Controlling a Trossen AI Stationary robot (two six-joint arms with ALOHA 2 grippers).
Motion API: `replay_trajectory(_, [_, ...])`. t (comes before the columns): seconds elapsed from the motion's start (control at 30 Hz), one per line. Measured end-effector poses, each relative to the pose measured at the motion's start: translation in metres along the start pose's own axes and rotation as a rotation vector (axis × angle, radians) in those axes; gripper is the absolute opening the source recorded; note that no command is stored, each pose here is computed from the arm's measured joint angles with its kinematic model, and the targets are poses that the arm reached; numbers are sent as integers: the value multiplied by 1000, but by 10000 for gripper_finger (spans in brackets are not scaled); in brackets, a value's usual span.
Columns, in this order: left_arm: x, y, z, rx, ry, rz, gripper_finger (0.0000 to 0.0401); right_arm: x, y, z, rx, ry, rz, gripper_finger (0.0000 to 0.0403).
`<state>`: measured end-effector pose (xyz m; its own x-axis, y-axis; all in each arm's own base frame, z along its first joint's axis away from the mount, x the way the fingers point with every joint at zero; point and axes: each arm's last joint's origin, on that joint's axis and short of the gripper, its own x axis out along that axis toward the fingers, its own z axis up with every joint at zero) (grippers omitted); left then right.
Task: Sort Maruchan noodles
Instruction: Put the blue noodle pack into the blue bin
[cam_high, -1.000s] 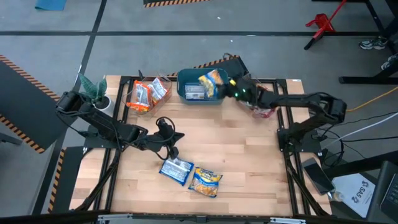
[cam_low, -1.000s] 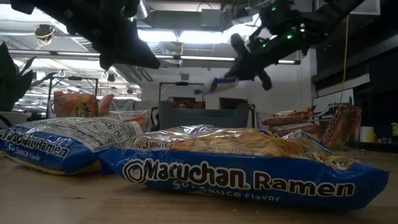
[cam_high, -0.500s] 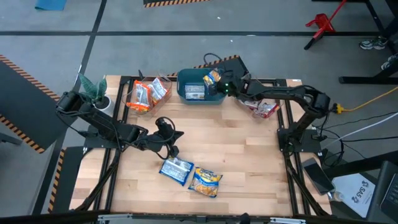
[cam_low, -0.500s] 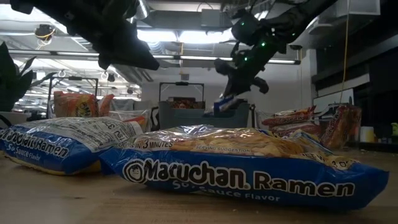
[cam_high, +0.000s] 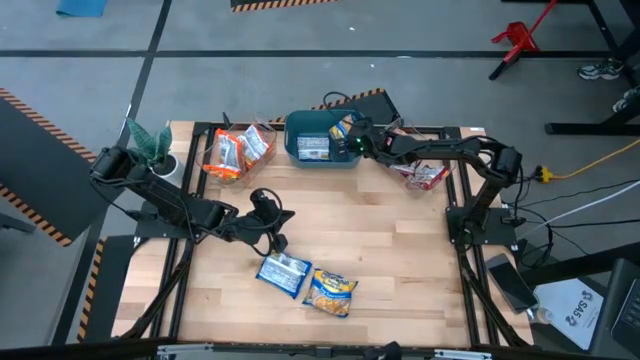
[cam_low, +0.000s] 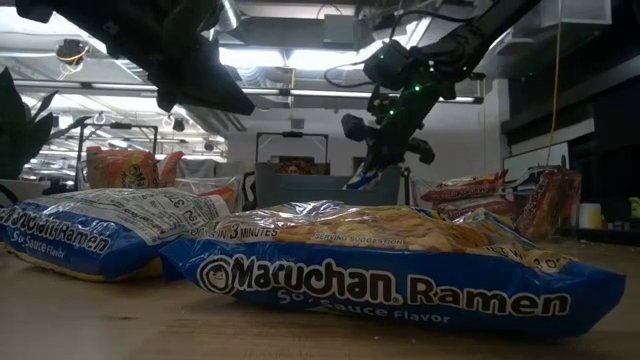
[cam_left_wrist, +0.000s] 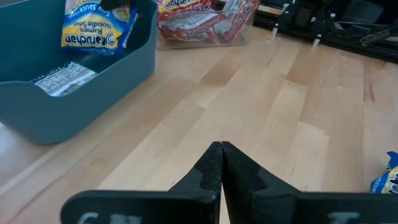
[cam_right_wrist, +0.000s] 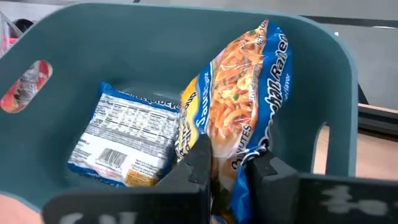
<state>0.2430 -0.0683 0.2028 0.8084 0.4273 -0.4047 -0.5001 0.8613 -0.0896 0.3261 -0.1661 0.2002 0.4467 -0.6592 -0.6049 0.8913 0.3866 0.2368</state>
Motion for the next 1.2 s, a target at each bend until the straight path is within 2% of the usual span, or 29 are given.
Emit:
replay_trajectory(0.13, [0, 0, 0, 1, -1, 3, 0, 0, 0, 0, -22, 11, 11, 39])
replay_trajectory(0.37, [0, 0, 0, 0, -2, 3, 0, 0, 0, -1, -53, 20, 19, 156])
replay_trajectory(0.5, [0, 0, 0, 0, -1, 3, 0, 0, 0, 0, -81, 24, 15, 192])
replay_trajectory(0.63, [0, 0, 0, 0, 0, 1, 0, -7, 6, 13, -182, 53, -34, 195])
replay_trajectory(0.83, [0, 0, 0, 0, 1, 0, 0, -28, 17, 36, -389, 110, -127, 174])
replay_trajectory(0.93, [0, 0, 0, 0, 1, 0, 0, -34, 19, 40, -453, 138, -142, 164])
replay_trajectory(1.07, [0, 0, 0, 1, 1, 0, 0, -35, 18, 39, -489, 168, -129, 150])
replay_trajectory(1.2, [0, 0, 0, -13, 5, -3, 0, -35, 20, 33, -513, 227, -68, 138])
